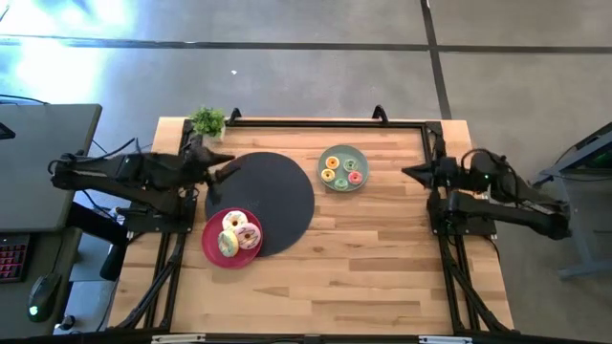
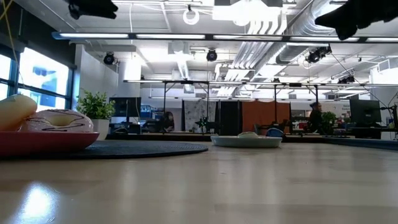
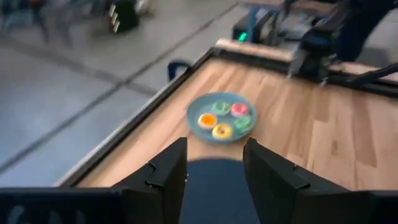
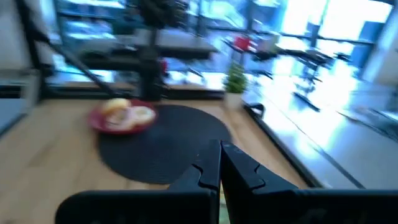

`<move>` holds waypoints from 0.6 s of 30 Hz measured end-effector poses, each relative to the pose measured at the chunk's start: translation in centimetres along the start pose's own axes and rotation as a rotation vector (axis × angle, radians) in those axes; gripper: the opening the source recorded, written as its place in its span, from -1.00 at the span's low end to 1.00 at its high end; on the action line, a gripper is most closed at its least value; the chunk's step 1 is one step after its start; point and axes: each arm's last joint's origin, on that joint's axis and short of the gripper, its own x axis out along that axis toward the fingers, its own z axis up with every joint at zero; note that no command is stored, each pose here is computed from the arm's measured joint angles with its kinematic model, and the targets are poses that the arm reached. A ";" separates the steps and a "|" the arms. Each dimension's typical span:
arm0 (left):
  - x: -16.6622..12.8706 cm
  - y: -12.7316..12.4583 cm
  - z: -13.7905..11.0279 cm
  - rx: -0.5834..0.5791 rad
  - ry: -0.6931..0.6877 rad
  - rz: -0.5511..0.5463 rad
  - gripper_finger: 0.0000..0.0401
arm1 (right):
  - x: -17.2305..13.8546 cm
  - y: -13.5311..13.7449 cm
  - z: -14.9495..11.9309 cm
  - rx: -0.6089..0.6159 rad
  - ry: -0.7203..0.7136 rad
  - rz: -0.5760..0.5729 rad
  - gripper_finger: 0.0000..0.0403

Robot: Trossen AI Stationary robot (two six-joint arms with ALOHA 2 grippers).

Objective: Pick & Place donuts
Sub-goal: Return to Home Position

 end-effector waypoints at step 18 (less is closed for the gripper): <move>1.6 0.7 -10.6 0.060 -0.353 -0.227 -0.25 | 0.0 0.3 -3.4 0.198 -0.286 0.018 -1.00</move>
